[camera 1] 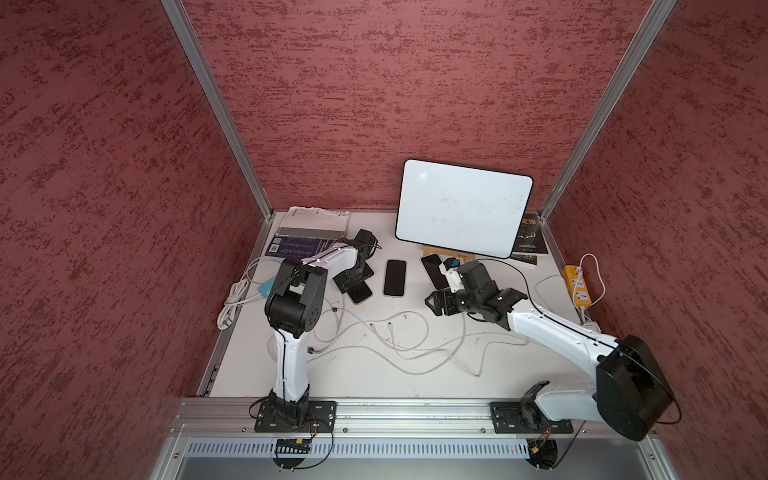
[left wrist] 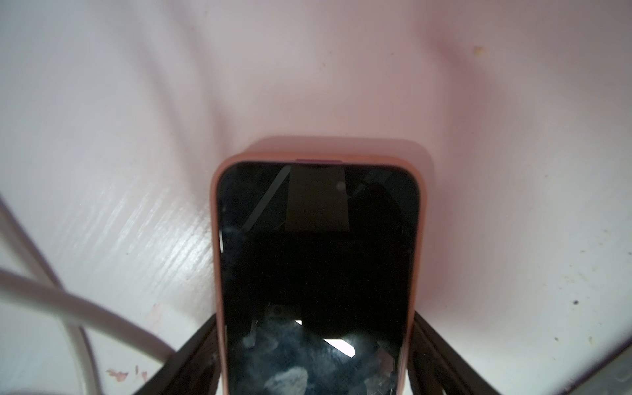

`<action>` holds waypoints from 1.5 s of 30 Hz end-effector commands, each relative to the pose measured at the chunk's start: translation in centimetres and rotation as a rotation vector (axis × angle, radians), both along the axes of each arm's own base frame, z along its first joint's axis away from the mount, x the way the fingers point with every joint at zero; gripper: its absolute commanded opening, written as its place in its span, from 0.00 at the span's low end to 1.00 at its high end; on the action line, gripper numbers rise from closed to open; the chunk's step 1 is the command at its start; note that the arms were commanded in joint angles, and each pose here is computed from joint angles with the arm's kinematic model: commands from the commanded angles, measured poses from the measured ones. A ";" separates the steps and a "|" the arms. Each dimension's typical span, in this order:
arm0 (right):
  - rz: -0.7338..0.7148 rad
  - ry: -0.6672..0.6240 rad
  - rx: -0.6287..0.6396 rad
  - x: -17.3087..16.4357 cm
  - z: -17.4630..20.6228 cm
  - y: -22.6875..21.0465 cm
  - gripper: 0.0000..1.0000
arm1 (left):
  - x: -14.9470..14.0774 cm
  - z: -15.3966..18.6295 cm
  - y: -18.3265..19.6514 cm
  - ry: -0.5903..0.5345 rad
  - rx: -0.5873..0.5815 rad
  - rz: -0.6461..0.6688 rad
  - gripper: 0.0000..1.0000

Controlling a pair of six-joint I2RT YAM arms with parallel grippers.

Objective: Plug the charging cable into the phone
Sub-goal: Pick up the phone at the center of the board.

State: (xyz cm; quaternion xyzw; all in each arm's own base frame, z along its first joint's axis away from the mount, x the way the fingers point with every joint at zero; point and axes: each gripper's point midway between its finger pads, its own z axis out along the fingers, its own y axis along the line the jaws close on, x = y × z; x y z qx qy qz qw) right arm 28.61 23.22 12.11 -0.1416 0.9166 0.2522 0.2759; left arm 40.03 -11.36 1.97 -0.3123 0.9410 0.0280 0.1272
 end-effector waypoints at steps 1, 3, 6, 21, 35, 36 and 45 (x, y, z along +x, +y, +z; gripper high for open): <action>0.017 0.009 0.014 -0.3 -0.5 0.7 0.86 | -1.8 0.5 -1.2 0.015 -0.088 -0.047 0.00; 0.019 0.008 0.014 -0.3 -0.4 0.7 0.85 | -1.7 2.6 -1.1 -0.050 -0.100 -0.054 0.00; 0.017 0.005 0.012 -0.3 -0.5 0.7 0.85 | -1.8 5.9 -0.3 -0.112 -0.079 -0.054 0.00; 0.070 -0.003 0.038 -0.9 -0.5 2.0 0.84 | -4.1 11.8 0.8 -0.230 -0.107 -0.068 0.00; 0.120 -0.044 0.041 -1.8 0.3 2.7 0.75 | -4.6 11.9 0.4 -0.235 -0.152 0.023 0.00; 0.136 -0.045 0.035 -2.0 0.3 3.1 0.75 | -4.6 11.8 0.5 -0.242 -0.143 0.027 0.00; 0.275 0.013 -0.090 -6.2 -1.9 6.9 0.63 | -4.5 10.1 1.6 -0.211 -0.041 0.114 0.00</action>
